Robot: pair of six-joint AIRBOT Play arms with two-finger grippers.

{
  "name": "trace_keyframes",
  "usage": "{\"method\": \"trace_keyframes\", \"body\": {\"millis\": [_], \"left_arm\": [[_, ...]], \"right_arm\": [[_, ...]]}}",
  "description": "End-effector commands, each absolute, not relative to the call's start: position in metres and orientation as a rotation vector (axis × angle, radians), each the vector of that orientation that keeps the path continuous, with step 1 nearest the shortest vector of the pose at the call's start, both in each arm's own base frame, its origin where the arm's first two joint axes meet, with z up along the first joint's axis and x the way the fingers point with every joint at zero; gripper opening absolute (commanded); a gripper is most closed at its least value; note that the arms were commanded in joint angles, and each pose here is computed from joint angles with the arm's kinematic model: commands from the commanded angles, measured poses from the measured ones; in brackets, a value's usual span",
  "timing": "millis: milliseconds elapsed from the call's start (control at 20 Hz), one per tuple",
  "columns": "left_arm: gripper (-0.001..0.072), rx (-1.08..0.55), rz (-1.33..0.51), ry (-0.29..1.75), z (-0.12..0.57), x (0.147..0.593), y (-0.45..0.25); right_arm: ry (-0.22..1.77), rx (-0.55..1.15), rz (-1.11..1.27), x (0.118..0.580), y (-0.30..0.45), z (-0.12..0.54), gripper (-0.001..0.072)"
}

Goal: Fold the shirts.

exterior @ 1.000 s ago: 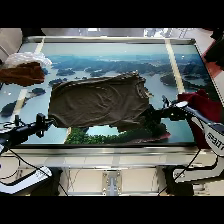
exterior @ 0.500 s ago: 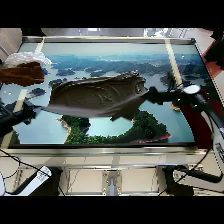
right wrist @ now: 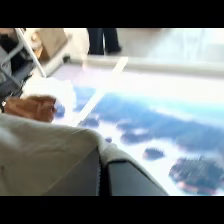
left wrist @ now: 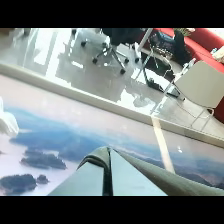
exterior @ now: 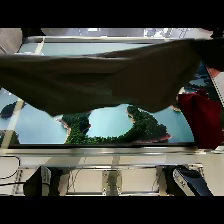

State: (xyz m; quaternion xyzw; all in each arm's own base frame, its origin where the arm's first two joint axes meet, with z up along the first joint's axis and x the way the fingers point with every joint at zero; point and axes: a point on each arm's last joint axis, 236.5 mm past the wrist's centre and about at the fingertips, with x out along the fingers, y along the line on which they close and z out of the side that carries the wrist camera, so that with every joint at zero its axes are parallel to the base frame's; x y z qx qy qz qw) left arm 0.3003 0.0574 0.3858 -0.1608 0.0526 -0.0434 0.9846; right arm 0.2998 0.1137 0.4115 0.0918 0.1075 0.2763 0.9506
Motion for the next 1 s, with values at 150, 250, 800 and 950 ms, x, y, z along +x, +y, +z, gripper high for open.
{"method": "trace_keyframes", "body": {"millis": [150,250,800,950], "left_arm": [[0.0011,-0.181,-0.167,0.139,0.421,0.292,0.028],[0.0010,-0.236,-0.265,0.224,0.396,0.321,0.024],[0.0011,-0.147,-0.063,0.936,0.041,0.535,0.022],[0.0012,-0.195,0.002,0.877,0.023,0.568,0.034]], "right_arm": [[0.142,0.076,0.448,0.301,0.090,0.449,0.0012],[0.236,0.109,0.430,0.338,0.081,0.420,0.0012],[0.982,0.318,0.392,0.520,0.072,0.073,0.0013],[0.943,0.395,0.296,0.564,0.059,0.020,0.0013]]}}
